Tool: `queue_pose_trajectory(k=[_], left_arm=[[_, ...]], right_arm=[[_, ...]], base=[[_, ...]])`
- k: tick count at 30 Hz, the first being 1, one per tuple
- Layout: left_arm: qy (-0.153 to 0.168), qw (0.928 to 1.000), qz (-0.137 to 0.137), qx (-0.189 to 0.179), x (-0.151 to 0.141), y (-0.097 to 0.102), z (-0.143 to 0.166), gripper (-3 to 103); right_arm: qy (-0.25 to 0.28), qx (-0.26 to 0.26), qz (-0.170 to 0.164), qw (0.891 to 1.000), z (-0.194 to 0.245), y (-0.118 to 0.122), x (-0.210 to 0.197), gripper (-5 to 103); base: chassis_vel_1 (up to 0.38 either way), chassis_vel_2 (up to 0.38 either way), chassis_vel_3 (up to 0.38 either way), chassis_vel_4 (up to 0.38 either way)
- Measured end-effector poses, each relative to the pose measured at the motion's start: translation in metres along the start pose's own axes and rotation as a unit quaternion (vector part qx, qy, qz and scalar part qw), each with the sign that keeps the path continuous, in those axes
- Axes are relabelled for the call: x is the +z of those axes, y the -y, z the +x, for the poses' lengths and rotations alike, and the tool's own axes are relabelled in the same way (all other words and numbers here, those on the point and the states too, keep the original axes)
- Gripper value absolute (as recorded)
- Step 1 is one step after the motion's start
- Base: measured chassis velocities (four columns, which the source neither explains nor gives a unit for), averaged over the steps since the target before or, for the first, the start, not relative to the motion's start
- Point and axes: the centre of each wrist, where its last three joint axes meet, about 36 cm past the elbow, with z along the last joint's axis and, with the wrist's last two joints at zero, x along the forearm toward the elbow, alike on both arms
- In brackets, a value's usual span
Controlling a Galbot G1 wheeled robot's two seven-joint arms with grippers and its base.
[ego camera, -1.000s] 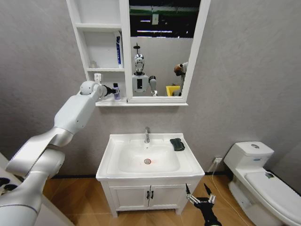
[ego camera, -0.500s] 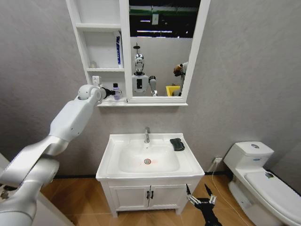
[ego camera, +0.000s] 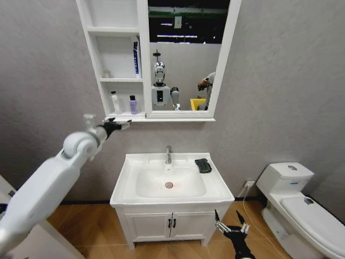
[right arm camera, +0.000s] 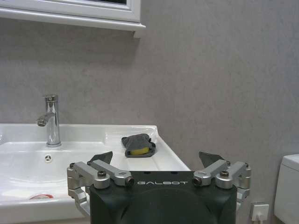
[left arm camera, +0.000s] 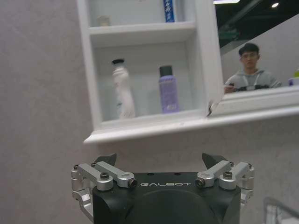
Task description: Move facial cleanser and shampoo from washbasin to cabinet, then wipe washbasin with towel.
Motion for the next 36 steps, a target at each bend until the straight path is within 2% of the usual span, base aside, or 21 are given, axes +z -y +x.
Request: queue_pose_trajectory(k=[1,2,3,4,5,6,7,8,9,10,11,12,13,14,15,17,18,20,23,29,36], left_arm=[[-0.013,0.9997,-0.003,-0.023,0.019,-0.004,0.024,100],[-0.013,0.9997,-0.003,-0.023,0.019,-0.004,0.024,100],[-0.038,0.9985,-0.010,-0.039,0.036,-0.009,0.048,100],[-0.051,0.9972,-0.013,-0.054,0.051,-0.016,0.069,100],[-0.051,0.9972,-0.013,-0.054,0.051,-0.016,0.069,100],[-0.066,0.9959,-0.009,-0.061,0.072,-0.021,0.096,100],[-0.066,0.9959,-0.009,-0.061,0.072,-0.021,0.096,100],[-0.083,0.9949,-0.002,-0.057,0.094,-0.019,0.126,100],[-0.083,0.9949,-0.002,-0.057,0.094,-0.019,0.126,100],[-0.090,0.9944,0.000,-0.054,0.105,-0.016,0.147,100],[-0.090,0.9944,0.000,-0.054,0.105,-0.016,0.147,100],[-0.088,0.9949,-0.003,-0.049,0.110,-0.010,0.166,100],[-0.073,0.9966,0.004,-0.039,0.112,0.016,0.202,100],[-0.068,0.9969,0.006,-0.040,0.111,0.026,0.209,100],[-0.068,0.9969,0.006,-0.040,0.111,0.026,0.209,100],[-0.062,0.9971,0.009,-0.042,0.110,0.042,0.215,100],[-0.062,0.9971,0.009,-0.042,0.110,0.042,0.215,100],[-0.061,0.9973,0.015,-0.037,0.109,0.062,0.219,100],[-0.063,0.9974,0.013,-0.033,0.111,0.072,0.218,100],[-0.061,0.9975,0.013,-0.032,0.111,0.077,0.216,100],[-0.061,0.9976,0.014,-0.032,0.112,0.076,0.215,100]], right_arm=[[0.002,0.004,0.003,1.000,-0.004,0.002,-0.008,100],[0.002,0.004,0.003,1.000,-0.004,0.002,-0.008,100],[0.004,0.006,0.006,1.000,-0.008,0.003,-0.014,100],[0.007,0.006,0.007,1.000,-0.010,0.004,-0.018,100],[0.007,0.006,0.007,1.000,-0.010,0.004,-0.018,100],[0.011,0.007,0.006,1.000,-0.014,0.005,-0.021,100],[0.011,0.007,0.006,1.000,-0.014,0.005,-0.021,100],[0.015,0.008,0.002,1.000,-0.016,0.005,-0.024,100],[0.015,0.008,0.002,1.000,-0.016,0.005,-0.024,100],[0.017,0.008,-0.001,1.000,-0.017,0.004,-0.027,100],[0.017,0.008,-0.001,1.000,-0.017,0.004,-0.027,100],[0.020,0.003,-0.005,1.000,-0.016,0.001,-0.031,100],[0.023,-0.013,-0.010,1.000,-0.013,-0.004,-0.035,100],[0.023,-0.016,-0.011,1.000,-0.013,-0.006,-0.035,100],[0.023,-0.016,-0.011,1.000,-0.013,-0.006,-0.035,100],[0.023,-0.021,-0.013,0.999,-0.009,-0.007,-0.035,100],[0.023,-0.021,-0.013,0.999,-0.009,-0.007,-0.035,100],[0.022,-0.026,-0.012,0.999,-0.003,-0.008,-0.034,100],[0.022,-0.027,-0.010,0.999,0.001,-0.008,-0.033,100],[0.028,-0.025,-0.017,0.999,0.004,-0.009,-0.039,100],[0.052,-0.010,-0.017,0.998,-0.013,-0.009,-0.048,100]], base=[[0.000,0.000,0.000,0.000],[0.000,0.000,0.000,0.000],[0.000,0.000,0.000,0.000],[0.000,0.000,0.000,0.000],[0.000,0.000,0.000,0.000],[0.000,0.000,0.000,0.000],[0.000,0.000,0.000,0.000],[0.000,0.000,0.000,0.000],[0.000,0.000,0.000,0.000],[0.000,0.000,0.000,0.000],[0.000,0.000,0.000,0.000],[0.000,0.000,0.000,0.000],[0.000,0.000,0.000,0.000],[0.000,0.000,0.000,0.000],[0.000,0.000,0.000,0.000],[0.000,0.000,0.000,0.000],[0.000,0.000,0.000,0.000],[0.000,0.000,0.000,0.000],[0.000,0.000,0.000,0.000],[0.000,0.000,0.000,0.000],[0.000,0.000,0.000,0.000]])
